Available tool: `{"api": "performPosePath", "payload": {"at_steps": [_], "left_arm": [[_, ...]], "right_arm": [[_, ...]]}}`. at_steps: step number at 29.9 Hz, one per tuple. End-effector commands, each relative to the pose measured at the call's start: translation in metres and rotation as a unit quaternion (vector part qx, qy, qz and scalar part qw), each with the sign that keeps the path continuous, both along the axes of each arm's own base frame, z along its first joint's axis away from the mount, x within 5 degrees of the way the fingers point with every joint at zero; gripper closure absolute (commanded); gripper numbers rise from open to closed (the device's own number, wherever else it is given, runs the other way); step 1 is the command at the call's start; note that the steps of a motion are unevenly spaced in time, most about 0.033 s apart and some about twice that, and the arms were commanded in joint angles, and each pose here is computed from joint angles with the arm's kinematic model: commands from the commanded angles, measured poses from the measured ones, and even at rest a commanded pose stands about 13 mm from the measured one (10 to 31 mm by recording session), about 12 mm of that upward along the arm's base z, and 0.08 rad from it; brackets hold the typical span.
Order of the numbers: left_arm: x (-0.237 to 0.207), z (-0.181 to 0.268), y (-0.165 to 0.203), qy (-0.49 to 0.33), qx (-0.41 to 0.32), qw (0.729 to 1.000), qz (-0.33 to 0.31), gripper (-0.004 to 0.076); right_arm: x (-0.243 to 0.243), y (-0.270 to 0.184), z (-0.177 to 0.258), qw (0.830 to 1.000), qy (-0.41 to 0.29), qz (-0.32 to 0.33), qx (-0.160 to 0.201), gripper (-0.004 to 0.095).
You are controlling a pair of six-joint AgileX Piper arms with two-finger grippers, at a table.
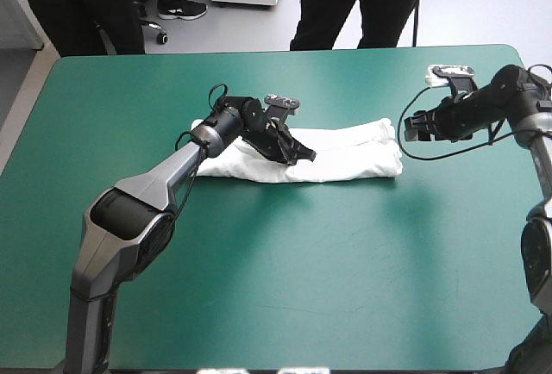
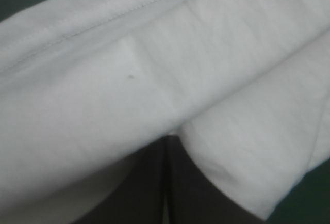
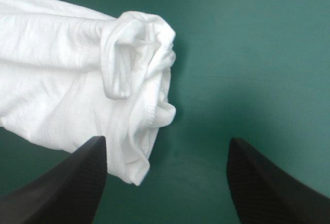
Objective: Fold the cloth
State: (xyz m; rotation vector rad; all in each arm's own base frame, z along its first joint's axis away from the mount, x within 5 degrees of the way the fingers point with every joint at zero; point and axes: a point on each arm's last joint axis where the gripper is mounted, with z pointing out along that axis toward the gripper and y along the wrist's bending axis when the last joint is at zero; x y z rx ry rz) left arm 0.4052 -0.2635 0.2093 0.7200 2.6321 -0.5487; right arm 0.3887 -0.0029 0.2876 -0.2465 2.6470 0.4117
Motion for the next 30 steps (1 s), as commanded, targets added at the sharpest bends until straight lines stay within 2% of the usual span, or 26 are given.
{"api": "performPosePath", "payload": {"at_steps": [1,6,17,19,22,28,30], "left_arm": [[-0.007,0.024,-0.006,-0.01,-0.024,1.0,-0.002,0.0741],[-0.007,0.024,-0.006,-0.012,-0.021,1.0,-0.003,0.0741],[-0.007,0.024,-0.006,-0.013,-0.022,1.0,-0.003,0.0741],[-0.007,0.024,-0.006,-0.013,-0.022,1.0,-0.003,0.0741],[-0.006,0.024,-0.006,-0.013,-0.022,1.0,0.002,0.0741],[-0.007,0.024,-0.005,-0.012,-0.021,1.0,0.0,0.0741],[-0.007,0.024,-0.005,-0.012,-0.021,1.0,0.0,0.0741]], "right_arm": [[0.007,0.004,0.008,0.999,-0.026,0.007,0.045,0.029],[0.021,0.009,-0.02,0.996,0.001,0.012,0.089,0.0288],[0.031,0.019,-0.052,0.989,0.043,0.034,0.139,0.0308],[0.03,0.024,-0.057,0.988,0.056,0.043,0.14,0.037],[0.03,0.03,-0.066,0.985,0.077,0.055,0.145,0.0517],[0.032,0.033,-0.075,0.982,0.094,0.056,0.153,0.0913],[0.032,0.031,-0.075,0.982,0.092,0.051,0.159,0.0921]]}}
